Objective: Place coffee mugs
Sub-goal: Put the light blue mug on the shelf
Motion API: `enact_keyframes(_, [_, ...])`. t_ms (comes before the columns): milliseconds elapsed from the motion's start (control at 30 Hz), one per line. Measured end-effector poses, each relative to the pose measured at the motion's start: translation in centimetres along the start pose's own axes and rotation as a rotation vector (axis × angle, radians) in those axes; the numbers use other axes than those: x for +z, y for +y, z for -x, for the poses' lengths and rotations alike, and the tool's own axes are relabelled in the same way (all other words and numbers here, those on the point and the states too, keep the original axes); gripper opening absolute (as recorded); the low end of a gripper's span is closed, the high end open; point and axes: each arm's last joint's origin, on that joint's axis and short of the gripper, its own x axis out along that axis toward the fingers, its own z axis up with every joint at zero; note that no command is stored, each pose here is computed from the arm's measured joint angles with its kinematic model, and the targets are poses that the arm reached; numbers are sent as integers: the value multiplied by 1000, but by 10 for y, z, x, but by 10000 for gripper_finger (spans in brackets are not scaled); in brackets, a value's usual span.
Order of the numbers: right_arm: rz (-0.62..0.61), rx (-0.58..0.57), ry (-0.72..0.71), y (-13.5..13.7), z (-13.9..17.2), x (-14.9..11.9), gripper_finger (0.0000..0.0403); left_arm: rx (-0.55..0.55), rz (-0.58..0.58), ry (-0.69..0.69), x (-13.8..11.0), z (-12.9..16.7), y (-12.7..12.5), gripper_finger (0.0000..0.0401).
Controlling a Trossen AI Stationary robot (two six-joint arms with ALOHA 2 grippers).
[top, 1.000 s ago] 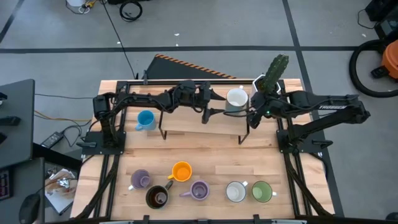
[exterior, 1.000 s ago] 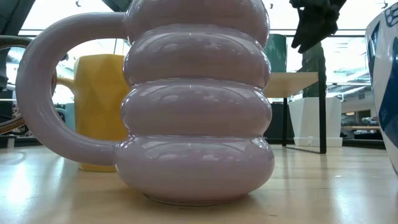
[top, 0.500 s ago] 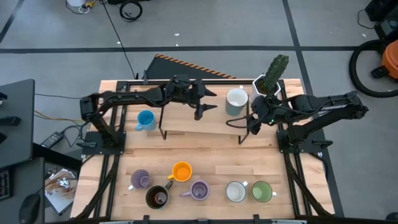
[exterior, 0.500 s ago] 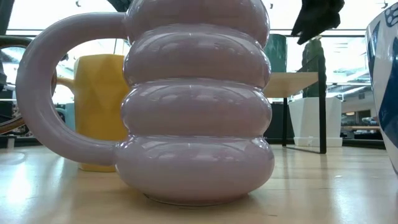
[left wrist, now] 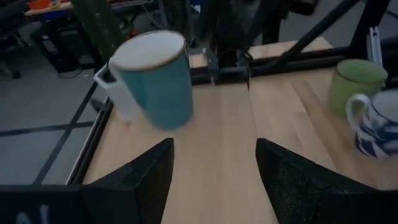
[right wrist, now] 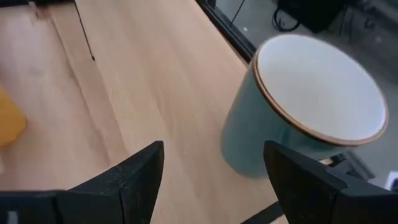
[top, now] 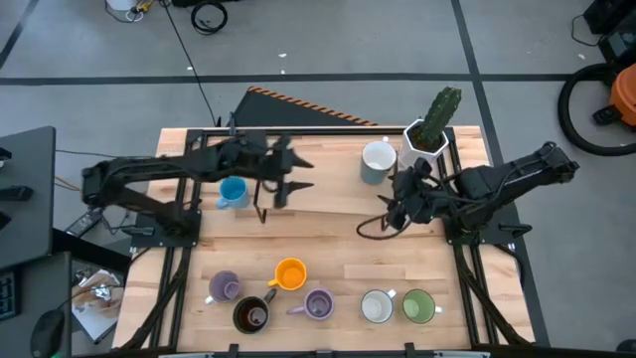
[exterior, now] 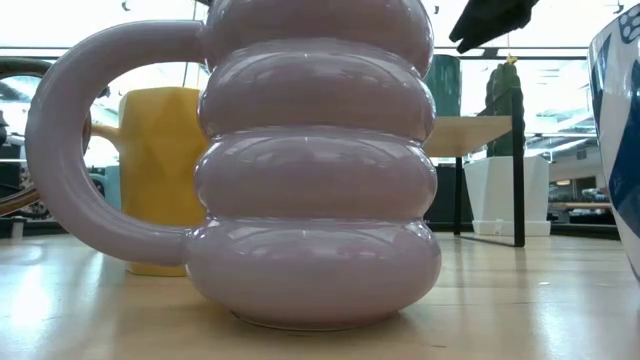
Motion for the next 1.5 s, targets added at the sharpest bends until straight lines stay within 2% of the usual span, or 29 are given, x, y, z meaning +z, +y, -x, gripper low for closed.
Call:
enact_keyframes(233, [109,4,-137,19,-9,-8,281,-20,74,100,-20,63,-32,206])
enact_keyframes(467, [176,44,-262,34,-26,-17,281,-76,210,222,-37,103,-51,203])
enact_keyframes(567, [205,49,-281,36,-29,-20,281,-93,229,301,-45,113,-55,203])
enact_keyframes(733, [251,13,-301,36,-34,-24,281,-55,303,492,-61,118,-57,203])
enact_keyframes(833, [258,-3,-302,35,-36,-29,281,34,367,561,-67,120,-55,203])
enact_keyframes(967, [248,0,-312,37,-46,-40,281,139,324,687,-77,123,-53,203])
enact_keyframes(1100, [273,19,-376,40,-54,-48,281,156,314,795,-84,122,-53,203])
enact_keyframes(1267, [298,6,-483,38,-55,-41,281,151,391,863,-89,113,-46,192])
enact_keyframes(1500, [283,19,-487,31,-65,-35,281,188,387,938,-97,100,-25,169])
